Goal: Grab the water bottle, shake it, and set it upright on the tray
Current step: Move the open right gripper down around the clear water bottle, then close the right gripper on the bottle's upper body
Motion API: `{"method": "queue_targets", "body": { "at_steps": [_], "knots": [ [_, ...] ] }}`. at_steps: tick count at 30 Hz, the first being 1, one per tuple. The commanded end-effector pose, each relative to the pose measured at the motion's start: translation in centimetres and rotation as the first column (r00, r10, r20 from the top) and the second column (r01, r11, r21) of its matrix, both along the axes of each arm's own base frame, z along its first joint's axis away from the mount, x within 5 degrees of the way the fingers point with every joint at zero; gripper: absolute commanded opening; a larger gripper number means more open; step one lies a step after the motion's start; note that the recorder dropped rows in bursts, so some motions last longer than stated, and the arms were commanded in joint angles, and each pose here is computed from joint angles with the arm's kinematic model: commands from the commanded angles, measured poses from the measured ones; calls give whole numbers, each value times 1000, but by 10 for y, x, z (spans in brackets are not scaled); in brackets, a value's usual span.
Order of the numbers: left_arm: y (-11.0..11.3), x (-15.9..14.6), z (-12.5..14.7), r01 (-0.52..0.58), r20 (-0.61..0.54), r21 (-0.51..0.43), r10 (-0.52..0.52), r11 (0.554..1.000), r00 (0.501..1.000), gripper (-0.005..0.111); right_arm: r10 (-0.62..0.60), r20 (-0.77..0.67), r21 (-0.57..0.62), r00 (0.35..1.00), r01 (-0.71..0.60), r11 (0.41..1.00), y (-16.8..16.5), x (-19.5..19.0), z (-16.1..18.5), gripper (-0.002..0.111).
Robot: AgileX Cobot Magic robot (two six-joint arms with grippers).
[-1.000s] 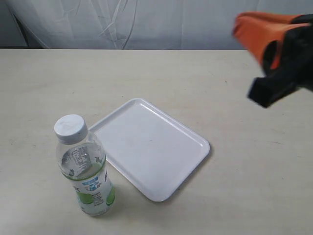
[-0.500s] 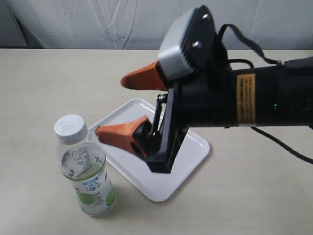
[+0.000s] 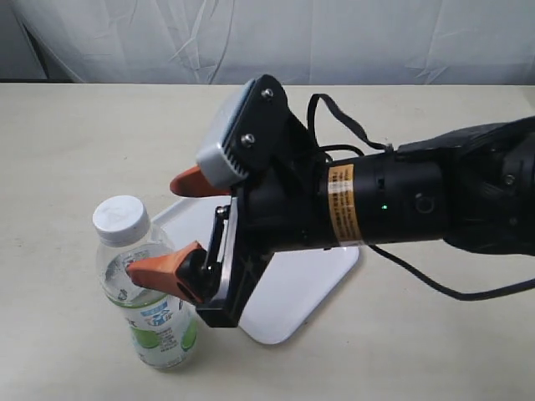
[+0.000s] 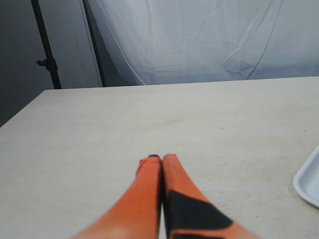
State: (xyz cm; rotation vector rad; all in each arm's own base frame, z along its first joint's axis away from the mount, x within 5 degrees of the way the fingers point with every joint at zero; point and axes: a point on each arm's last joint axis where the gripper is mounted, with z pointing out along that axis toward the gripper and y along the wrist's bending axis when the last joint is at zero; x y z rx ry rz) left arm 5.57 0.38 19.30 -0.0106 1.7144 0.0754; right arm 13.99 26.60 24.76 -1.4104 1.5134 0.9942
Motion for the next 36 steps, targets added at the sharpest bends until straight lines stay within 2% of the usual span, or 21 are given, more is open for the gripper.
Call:
{"method": "queue_targets", "body": {
  "at_steps": [1,17,29,33,34,36],
  "knots": [
    [0,0,0,0,6,-4,1,1000,1000,0,-12,30,53,999,11,999,9,7,-7,87],
    [0,0,0,0,6,-4,1,1000,1000,0,58,-89,113,994,-48,992,26,9,-38,87],
    [0,0,0,0,6,-4,1,1000,1000,0,69,-49,88,996,-64,994,41,-1,-59,87],
    [0,0,0,0,6,-4,1,1000,1000,0,35,-65,80,997,-30,996,43,2,-66,87],
    [0,0,0,0,6,-4,1,1000,1000,0,29,-68,81,997,-24,996,43,3,-67,87],
    [0,0,0,0,6,-4,1,1000,1000,0,2,-73,65,997,3,998,43,5,-69,79]
  ]
}}
